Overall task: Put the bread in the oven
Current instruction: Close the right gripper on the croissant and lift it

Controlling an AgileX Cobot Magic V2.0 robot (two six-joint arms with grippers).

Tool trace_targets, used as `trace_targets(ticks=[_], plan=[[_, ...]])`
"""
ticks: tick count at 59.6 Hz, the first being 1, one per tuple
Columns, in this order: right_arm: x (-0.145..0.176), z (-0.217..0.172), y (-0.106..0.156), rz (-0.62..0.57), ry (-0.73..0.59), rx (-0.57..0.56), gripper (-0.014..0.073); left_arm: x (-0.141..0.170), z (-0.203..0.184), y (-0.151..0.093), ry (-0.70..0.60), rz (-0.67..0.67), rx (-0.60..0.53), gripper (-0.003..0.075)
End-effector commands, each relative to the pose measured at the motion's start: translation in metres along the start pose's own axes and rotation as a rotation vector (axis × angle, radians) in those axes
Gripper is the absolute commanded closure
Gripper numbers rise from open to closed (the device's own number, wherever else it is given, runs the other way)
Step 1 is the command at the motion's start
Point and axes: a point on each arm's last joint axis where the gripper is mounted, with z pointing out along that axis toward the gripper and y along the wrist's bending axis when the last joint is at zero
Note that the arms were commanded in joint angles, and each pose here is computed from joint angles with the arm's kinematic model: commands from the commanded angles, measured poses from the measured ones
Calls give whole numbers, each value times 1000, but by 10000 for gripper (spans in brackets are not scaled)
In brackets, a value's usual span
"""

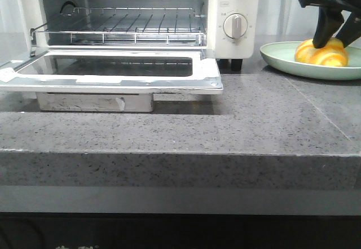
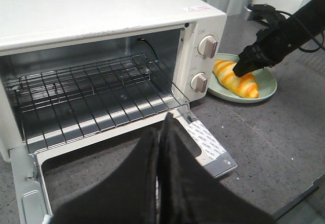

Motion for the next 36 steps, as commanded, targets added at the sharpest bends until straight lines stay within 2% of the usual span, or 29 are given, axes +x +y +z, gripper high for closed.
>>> trace_targets(ticks=[1, 23, 36], plan=[[-14, -46, 1, -37, -124, 15, 662, -15, -6, -1, -111, -1, 4, 741], [-17, -101, 7, -48, -259, 9, 662, -16, -6, -1, -113, -1, 4, 741], [-4, -156, 14, -47, -337, -14, 662, -16, -6, -1, -113, -1, 4, 741]])
